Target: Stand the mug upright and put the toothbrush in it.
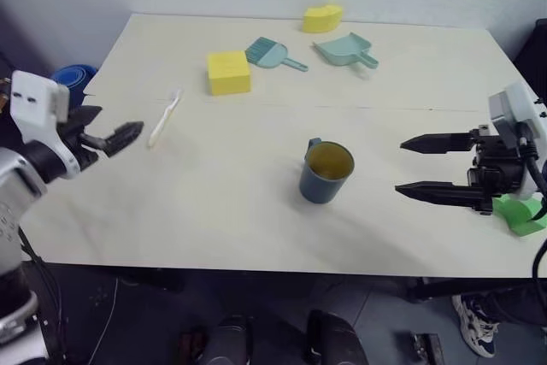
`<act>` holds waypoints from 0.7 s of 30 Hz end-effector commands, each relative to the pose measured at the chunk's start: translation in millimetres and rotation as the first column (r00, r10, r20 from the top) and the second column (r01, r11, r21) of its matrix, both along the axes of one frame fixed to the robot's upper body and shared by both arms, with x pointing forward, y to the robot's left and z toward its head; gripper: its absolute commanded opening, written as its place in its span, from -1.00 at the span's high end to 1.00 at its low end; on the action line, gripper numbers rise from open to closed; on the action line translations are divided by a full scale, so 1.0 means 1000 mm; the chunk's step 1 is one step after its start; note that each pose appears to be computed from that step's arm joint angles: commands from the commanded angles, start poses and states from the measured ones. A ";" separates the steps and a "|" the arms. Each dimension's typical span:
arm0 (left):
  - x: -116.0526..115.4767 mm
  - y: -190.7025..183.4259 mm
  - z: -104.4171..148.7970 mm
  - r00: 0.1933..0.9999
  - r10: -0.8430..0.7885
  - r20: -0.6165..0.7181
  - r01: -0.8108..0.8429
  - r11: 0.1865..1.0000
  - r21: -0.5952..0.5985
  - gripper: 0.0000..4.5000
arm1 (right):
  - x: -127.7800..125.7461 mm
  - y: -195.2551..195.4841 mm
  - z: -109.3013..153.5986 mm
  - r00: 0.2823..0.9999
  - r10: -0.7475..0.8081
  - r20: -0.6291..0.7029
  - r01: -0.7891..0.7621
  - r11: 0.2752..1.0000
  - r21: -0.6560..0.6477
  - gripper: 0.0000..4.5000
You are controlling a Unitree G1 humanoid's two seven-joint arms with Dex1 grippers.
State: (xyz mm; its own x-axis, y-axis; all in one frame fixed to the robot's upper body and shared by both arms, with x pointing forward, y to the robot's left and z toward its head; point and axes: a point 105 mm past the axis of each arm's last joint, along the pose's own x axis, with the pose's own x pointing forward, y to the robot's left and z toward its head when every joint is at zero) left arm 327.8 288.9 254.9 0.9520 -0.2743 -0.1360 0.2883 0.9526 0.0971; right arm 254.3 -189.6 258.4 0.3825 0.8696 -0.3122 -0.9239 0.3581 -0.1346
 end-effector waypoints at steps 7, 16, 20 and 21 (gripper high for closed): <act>0.079 0.008 -0.032 0.975 0.048 -0.217 -0.024 0.993 0.113 -0.99 | -0.033 0.026 0.037 0.989 0.086 0.123 -0.090 0.996 0.021 -1.00; 0.118 -0.006 -0.040 0.969 0.099 -0.226 -0.070 0.989 0.132 -0.99 | -0.044 0.028 0.062 0.969 -0.025 0.245 0.012 0.998 0.055 -1.00; 0.122 -0.007 -0.050 0.960 0.138 -0.242 -0.109 0.985 0.131 -0.99 | -0.042 0.025 0.067 0.960 -0.067 0.272 0.049 0.996 0.071 -1.00; 0.123 -0.007 -0.052 0.960 0.152 -0.236 -0.120 0.982 0.146 -0.99 | -0.042 0.025 0.067 0.959 -0.073 0.274 0.055 0.996 0.074 -1.00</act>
State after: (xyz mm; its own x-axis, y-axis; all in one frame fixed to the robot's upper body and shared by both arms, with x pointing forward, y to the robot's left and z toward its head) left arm 446.1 279.4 185.2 0.8850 -0.1408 -0.4438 0.2154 0.9689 0.1221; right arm 218.6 -163.8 313.3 0.4827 0.8610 -0.1604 -0.8538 0.4219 -0.3050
